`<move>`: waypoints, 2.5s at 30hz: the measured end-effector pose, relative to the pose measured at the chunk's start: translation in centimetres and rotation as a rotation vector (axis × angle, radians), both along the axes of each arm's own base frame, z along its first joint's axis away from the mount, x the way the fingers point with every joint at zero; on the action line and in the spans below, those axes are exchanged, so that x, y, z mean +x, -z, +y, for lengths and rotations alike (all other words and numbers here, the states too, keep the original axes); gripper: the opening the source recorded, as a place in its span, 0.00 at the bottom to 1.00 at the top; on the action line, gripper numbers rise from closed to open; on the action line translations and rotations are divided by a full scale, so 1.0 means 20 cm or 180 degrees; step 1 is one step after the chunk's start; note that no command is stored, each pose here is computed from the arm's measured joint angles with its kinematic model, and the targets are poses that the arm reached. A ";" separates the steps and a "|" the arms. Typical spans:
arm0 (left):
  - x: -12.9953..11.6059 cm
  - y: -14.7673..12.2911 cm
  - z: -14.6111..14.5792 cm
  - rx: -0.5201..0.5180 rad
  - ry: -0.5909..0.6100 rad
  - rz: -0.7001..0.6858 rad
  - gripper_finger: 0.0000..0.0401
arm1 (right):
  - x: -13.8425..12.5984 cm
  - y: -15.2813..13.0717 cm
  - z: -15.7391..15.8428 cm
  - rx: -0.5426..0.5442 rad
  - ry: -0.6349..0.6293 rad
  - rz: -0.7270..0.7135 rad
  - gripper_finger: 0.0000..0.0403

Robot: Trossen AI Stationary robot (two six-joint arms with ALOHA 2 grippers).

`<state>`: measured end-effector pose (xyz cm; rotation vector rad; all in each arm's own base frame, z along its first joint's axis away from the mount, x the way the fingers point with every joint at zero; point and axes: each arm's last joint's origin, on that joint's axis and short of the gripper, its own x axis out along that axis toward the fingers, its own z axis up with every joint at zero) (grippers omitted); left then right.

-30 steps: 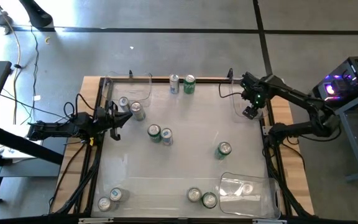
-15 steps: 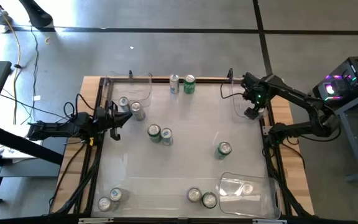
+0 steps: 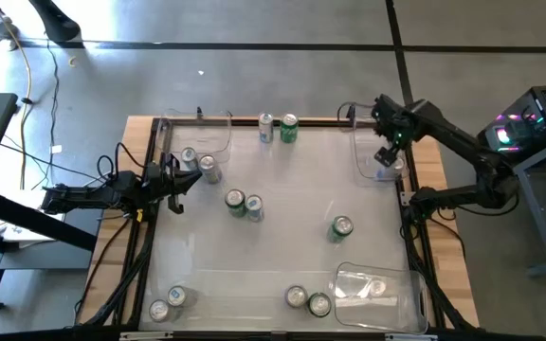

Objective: Sort soda cans
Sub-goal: Put the top blue white can into the top right transparent bin

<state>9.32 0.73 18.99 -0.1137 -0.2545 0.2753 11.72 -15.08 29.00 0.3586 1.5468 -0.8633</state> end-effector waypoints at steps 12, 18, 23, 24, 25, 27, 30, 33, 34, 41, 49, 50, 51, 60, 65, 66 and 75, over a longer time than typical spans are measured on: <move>0.00 0.00 0.00 0.0001 0.0000 0.0003 0.00 | 0.16 -0.40 0.08 -0.1094 -0.0466 -0.1825 0.85; 0.00 0.00 0.00 -0.0021 -0.0098 0.0000 0.00 | 0.26 -0.38 0.23 -0.1126 -0.1047 -0.3325 0.85; -0.01 -0.03 0.02 -0.0047 -0.0441 -0.0162 0.02 | 0.39 -0.24 0.40 -0.0747 -0.1609 -0.4352 0.85; -0.02 -0.03 0.02 0.0000 -0.0456 -0.0189 0.03 | 0.42 -0.21 0.44 -0.0715 -0.1726 -0.4531 0.85; -0.02 -0.04 0.02 0.0032 -0.0490 -0.0188 0.05 | 0.44 -0.17 0.47 -0.0707 -0.1846 -0.4666 0.85; -0.03 -0.07 0.02 0.0050 -0.0574 -0.0123 0.10 | 0.48 -0.12 0.54 -0.0806 -0.2003 -0.4852 0.85; -0.03 -0.13 0.03 0.0043 -0.0620 0.0157 0.21 | 0.51 -0.02 0.59 -0.1106 -0.1961 -0.4837 0.85; -0.02 -0.21 0.03 0.0067 -0.0613 0.0558 0.33 | 0.54 0.06 0.62 -0.1372 -0.1840 -0.4765 0.85; -0.02 -0.24 0.03 0.0083 -0.0610 0.0692 0.37 | 0.55 0.06 0.62 -0.1434 -0.1815 -0.4771 0.85; 0.09 -0.42 0.02 0.0243 -0.0557 0.1767 0.56 | 0.61 0.09 0.62 -0.1436 -0.1824 -0.4668 0.85; 0.25 -0.46 0.06 0.0260 -0.0649 0.2578 0.75 | 0.63 0.09 0.62 -0.1391 -0.1840 -0.4686 0.85; 0.26 -0.46 0.08 0.0232 -0.0709 0.2697 0.76 | 0.63 0.09 0.62 -0.1382 -0.1839 -0.4691 0.85; 0.27 -0.46 0.10 0.0182 -0.0774 0.2816 0.78 | 0.63 0.09 0.62 -0.1382 -0.1839 -0.4693 0.85; 0.37 -0.39 0.30 -0.0516 -0.0947 0.3306 0.80 | 0.63 0.09 0.62 -0.1372 -0.1852 -0.4707 0.85; 0.43 -0.29 0.39 -0.0580 -0.0845 0.3754 0.80 | 0.63 0.09 0.62 -0.1359 -0.1864 -0.4711 0.85; 0.44 -0.27 0.40 -0.0512 -0.0838 0.3851 0.80 | 0.63 0.09 0.62 -0.1357 -0.1864 -0.4711 0.85; 0.47 -0.21 0.42 -0.0088 -0.0494 0.4309 0.80 | 0.63 0.09 0.62 -0.1319 -0.1845 -0.4708 0.85</move>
